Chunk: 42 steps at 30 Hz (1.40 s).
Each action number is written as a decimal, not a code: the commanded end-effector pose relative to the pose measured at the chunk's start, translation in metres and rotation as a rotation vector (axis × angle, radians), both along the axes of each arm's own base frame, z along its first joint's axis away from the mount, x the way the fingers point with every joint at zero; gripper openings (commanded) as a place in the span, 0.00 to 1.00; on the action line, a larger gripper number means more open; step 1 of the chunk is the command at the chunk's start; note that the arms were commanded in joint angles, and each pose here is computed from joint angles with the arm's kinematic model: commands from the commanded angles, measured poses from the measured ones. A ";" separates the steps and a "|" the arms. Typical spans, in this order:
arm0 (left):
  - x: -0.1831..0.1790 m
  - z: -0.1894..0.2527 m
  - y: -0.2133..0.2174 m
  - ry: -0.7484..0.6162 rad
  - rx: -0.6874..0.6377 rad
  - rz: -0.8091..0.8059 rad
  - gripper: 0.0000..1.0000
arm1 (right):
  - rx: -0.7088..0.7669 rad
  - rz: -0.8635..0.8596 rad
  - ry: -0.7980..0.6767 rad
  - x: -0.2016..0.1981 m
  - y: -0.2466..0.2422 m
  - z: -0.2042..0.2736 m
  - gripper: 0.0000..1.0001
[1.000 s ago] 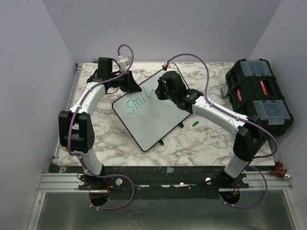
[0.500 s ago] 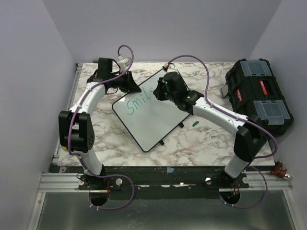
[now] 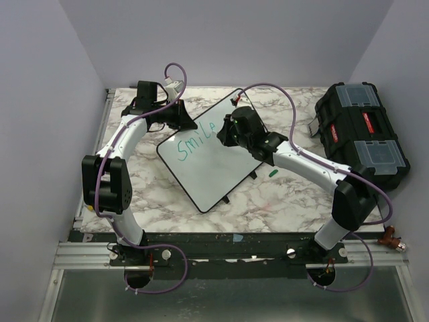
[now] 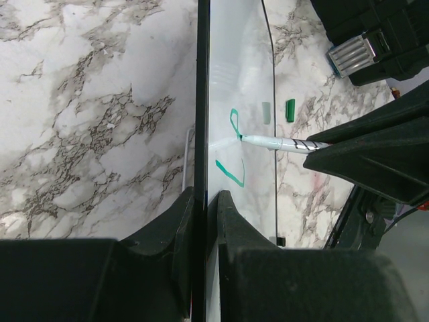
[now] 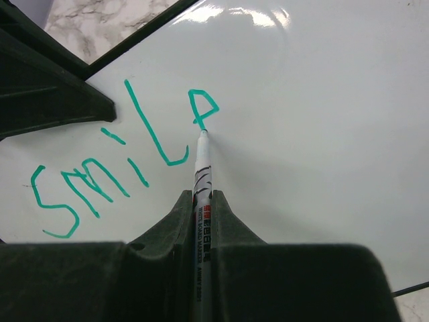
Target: Write a sentence on the whiteboard
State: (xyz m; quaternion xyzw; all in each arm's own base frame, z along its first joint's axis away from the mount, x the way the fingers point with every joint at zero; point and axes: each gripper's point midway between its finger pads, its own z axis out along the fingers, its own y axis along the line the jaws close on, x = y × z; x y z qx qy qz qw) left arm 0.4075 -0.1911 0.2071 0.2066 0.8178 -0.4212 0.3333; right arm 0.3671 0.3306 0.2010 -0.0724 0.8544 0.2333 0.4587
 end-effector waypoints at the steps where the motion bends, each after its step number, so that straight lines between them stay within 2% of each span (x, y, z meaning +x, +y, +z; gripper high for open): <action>1: 0.013 0.014 -0.002 -0.154 0.055 -0.019 0.00 | -0.106 -0.051 0.055 -0.001 -0.017 -0.032 0.01; 11: 0.012 0.014 -0.002 -0.154 0.057 -0.019 0.00 | -0.154 -0.136 -0.013 0.021 -0.025 -0.005 0.01; 17: 0.013 0.014 -0.002 -0.151 0.058 -0.017 0.00 | -0.093 -0.154 -0.107 0.030 -0.022 0.052 0.01; 22: 0.014 0.012 0.000 -0.148 0.065 -0.010 0.00 | 0.001 -0.117 -0.181 0.020 -0.022 0.088 0.01; 31: 0.022 0.010 0.005 -0.161 0.096 0.037 0.00 | 0.122 -0.021 -0.153 -0.002 -0.020 0.081 0.01; 42: 0.018 0.010 0.001 -0.179 0.105 0.030 0.00 | 0.123 -0.045 -0.139 -0.010 -0.032 0.072 0.01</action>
